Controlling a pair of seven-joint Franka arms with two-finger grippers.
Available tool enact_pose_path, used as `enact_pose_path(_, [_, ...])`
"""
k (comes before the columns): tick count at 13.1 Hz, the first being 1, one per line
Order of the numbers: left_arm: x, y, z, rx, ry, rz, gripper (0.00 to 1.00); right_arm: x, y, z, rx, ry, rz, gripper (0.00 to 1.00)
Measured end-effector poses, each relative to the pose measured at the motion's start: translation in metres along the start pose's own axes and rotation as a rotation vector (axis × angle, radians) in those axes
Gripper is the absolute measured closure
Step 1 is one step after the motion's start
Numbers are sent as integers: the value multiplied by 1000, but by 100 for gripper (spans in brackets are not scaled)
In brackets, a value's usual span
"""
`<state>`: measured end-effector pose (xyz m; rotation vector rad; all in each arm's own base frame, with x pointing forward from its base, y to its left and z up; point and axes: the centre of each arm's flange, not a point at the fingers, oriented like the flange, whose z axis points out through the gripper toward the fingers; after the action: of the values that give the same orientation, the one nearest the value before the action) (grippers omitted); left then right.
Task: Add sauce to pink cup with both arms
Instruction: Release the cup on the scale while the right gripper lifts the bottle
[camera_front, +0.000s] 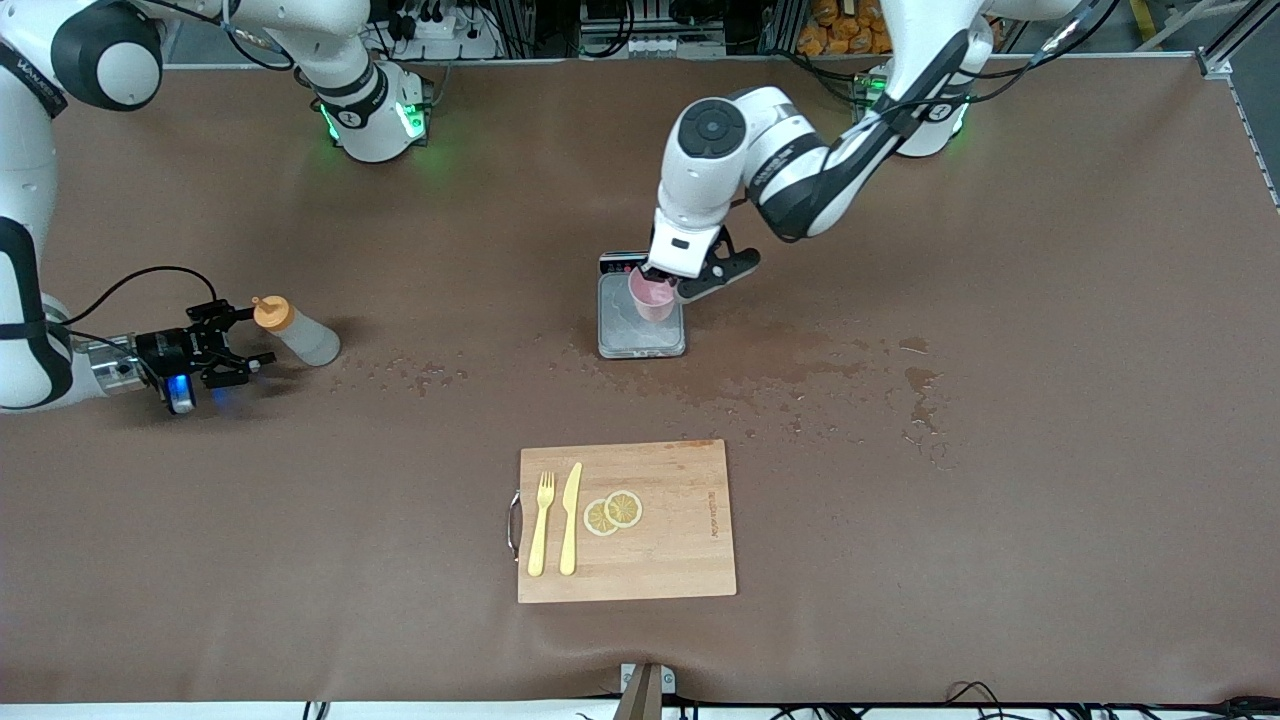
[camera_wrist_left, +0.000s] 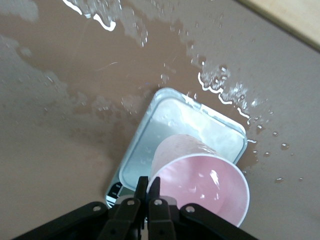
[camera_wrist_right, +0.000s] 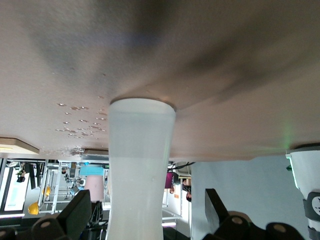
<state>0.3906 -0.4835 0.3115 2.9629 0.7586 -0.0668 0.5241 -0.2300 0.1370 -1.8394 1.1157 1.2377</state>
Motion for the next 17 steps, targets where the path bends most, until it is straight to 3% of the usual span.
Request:
enact_pose_path(6, [-13,16,36,0,-3,-33,97,0,-14,25,-48,-53,-8,0])
enact_pose_path(8, [-9,16,37,-1,-3,-39,82,0,-17,29,-56,-56,-10,0])
enact_pose_path(11, [6,20,28,-20,6,-63,50,2,-17,33,-61,-66,-12,0])
enact_pose_path(15, [83,16,-41,-80,98,-134,10,1,-18,38,-75,-92,-12,2])
enact_pose_path(16, [108,10,-70,-77,135,-135,1,1,-17,39,-75,-96,-12,13])
enact_pose_path(17, [131,4,-98,-70,169,-128,0,1,-17,39,-75,-99,-15,26])
